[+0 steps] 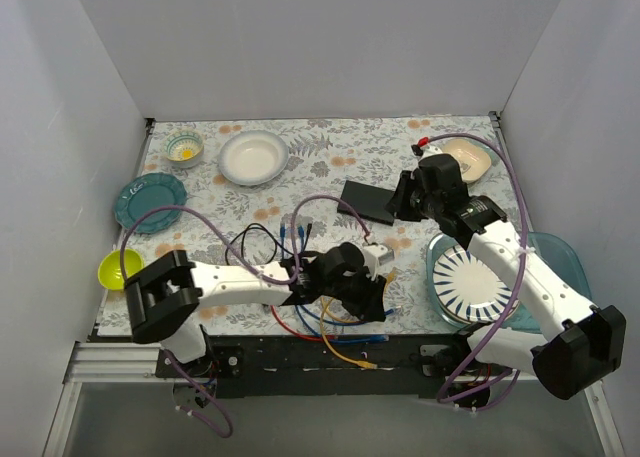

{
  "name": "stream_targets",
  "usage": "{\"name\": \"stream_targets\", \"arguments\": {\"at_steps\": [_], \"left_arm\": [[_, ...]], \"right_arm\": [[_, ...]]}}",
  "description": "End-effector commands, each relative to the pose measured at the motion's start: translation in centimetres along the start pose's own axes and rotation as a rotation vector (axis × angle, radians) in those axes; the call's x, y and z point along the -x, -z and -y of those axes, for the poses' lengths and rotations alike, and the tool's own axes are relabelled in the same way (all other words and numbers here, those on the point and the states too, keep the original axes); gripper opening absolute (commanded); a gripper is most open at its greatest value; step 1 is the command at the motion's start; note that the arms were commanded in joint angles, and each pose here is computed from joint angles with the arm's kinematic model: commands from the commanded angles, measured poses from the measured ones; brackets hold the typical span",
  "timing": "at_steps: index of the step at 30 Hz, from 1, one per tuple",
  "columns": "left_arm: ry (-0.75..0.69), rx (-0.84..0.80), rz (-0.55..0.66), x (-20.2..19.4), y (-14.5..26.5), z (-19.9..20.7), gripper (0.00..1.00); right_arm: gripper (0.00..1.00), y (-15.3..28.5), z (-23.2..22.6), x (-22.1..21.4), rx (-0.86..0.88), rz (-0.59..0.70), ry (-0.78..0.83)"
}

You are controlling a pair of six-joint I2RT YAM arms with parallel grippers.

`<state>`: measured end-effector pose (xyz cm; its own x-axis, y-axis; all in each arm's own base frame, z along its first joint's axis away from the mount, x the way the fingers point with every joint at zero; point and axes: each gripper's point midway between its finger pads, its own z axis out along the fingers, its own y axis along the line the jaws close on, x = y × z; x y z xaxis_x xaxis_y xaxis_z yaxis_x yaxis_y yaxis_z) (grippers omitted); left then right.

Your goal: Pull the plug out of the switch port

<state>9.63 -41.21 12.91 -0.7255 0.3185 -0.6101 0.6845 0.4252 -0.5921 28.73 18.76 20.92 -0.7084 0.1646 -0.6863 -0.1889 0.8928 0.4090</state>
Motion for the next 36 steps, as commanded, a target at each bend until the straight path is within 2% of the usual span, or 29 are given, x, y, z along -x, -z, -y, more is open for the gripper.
{"name": "stream_targets", "arguments": {"at_steps": [1, 5, 7, 11, 14, 18, 19, 22, 23, 25, 29, 36], "left_arm": [[-0.075, -0.023, -0.181, -4.8, -3.4, -1.9, 0.31], [-0.062, -0.001, -0.259, -7.7, -5.9, -4.1, 0.29], [-0.033, 0.057, -0.267, -8.3, -6.6, -5.5, 0.24], [0.043, 0.197, -0.180, -7.4, -6.2, -8.3, 0.21], [0.140, 0.326, -0.186, -8.5, -5.0, -11.5, 0.19], [0.269, 0.547, -0.219, -11.1, -1.8, -15.8, 0.16], [0.335, 0.635, -0.217, -12.2, 0.1, -18.4, 0.15], [0.553, 0.744, -0.129, -11.9, 4.4, -21.8, 0.15], [0.600, 0.810, -0.127, -13.1, 6.2, -23.0, 0.16], [0.637, 0.864, -0.056, -11.8, 8.5, -24.3, 0.16], [0.662, 1.051, -0.029, -10.8, 12.4, -26.9, 0.16], [0.891, 1.138, 0.045, -10.1, 16.4, -29.7, 0.29]], "right_arm": [[0.19, 0.6, 1.2, -0.5, -0.048, -0.013, -0.019], [0.19, 1.1, 1.7, -0.9, -0.065, -0.018, -0.018], [0.19, 1.4, 2.0, -0.8, -0.075, -0.009, -0.022], [0.19, 2.2, 1.9, -0.4, -0.064, 0.010, -0.028], [0.19, 2.6, 2.1, -0.2, -0.069, 0.029, -0.030], [0.19, 2.4, 2.6, -0.9, -0.072, 0.027, -0.039], [0.19, 2.3, 2.7, -1.2, -0.070, 0.019, -0.042], [0.19, 2.0, 2.6, -1.4, -0.058, 0.018, -0.049], [0.19, 1.9, 2.5, -1.4, -0.053, 0.017, -0.049], [0.19, 1.4, 2.2, -1.5, -0.031, 0.003, -0.050], [0.19, 0.9, 1.6, -1.8, -0.002, -0.020, -0.060], [0.19, 0.8, 1.6, -1.6, -0.008, -0.022, -0.054]]}}
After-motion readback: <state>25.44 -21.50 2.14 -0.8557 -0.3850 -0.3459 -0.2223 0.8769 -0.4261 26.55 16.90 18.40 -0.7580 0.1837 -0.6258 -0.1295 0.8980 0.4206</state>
